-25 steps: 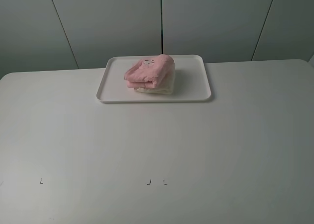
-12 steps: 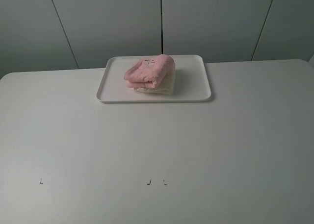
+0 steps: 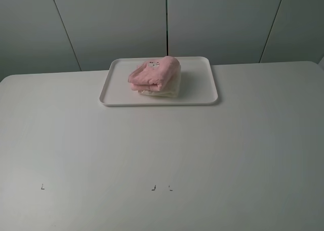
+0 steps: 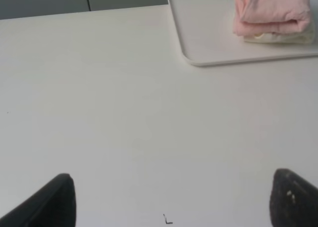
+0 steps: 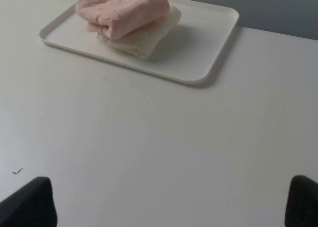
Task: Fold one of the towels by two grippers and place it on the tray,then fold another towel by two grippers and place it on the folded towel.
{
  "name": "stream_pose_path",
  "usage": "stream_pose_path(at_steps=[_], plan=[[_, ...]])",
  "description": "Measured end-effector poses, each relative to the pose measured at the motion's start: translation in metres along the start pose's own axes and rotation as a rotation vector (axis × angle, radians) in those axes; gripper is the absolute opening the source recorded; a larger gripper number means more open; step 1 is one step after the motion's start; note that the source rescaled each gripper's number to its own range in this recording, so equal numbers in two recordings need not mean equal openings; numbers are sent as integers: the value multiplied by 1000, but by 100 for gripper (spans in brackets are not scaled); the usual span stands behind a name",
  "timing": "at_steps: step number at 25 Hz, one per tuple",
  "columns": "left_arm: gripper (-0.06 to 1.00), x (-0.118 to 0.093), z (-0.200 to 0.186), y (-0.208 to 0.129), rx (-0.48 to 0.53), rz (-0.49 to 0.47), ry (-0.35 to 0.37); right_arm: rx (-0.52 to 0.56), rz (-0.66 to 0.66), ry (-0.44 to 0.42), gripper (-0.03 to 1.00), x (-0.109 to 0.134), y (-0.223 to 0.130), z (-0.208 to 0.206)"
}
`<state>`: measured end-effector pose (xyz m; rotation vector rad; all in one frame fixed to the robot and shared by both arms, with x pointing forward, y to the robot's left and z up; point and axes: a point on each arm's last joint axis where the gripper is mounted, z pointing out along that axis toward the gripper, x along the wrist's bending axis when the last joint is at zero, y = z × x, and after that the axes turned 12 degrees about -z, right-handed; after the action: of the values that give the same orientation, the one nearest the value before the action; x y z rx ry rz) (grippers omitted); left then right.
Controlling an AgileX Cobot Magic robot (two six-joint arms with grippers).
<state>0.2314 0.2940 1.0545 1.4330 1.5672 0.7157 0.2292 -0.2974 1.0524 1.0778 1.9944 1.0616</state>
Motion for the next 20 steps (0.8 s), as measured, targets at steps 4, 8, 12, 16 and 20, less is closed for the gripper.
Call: stream_pose_path(at_steps=[4, 8, 12, 16, 20], plan=[[100, 0, 0, 0, -1, 3, 5, 7, 32, -52, 100, -3, 0, 0], [100, 1, 0, 0, 0, 5, 10, 23, 92, -150, 100, -2, 0, 0], [100, 1, 0, 0, 0, 6, 12, 43, 162, -272, 100, -1, 0, 1], [100, 1, 0, 0, 0, 6, 12, 49, 179, -309, 100, -1, 0, 1], [100, 1, 0, 0, 0, 6, 12, 49, 180, -309, 100, -1, 0, 1]])
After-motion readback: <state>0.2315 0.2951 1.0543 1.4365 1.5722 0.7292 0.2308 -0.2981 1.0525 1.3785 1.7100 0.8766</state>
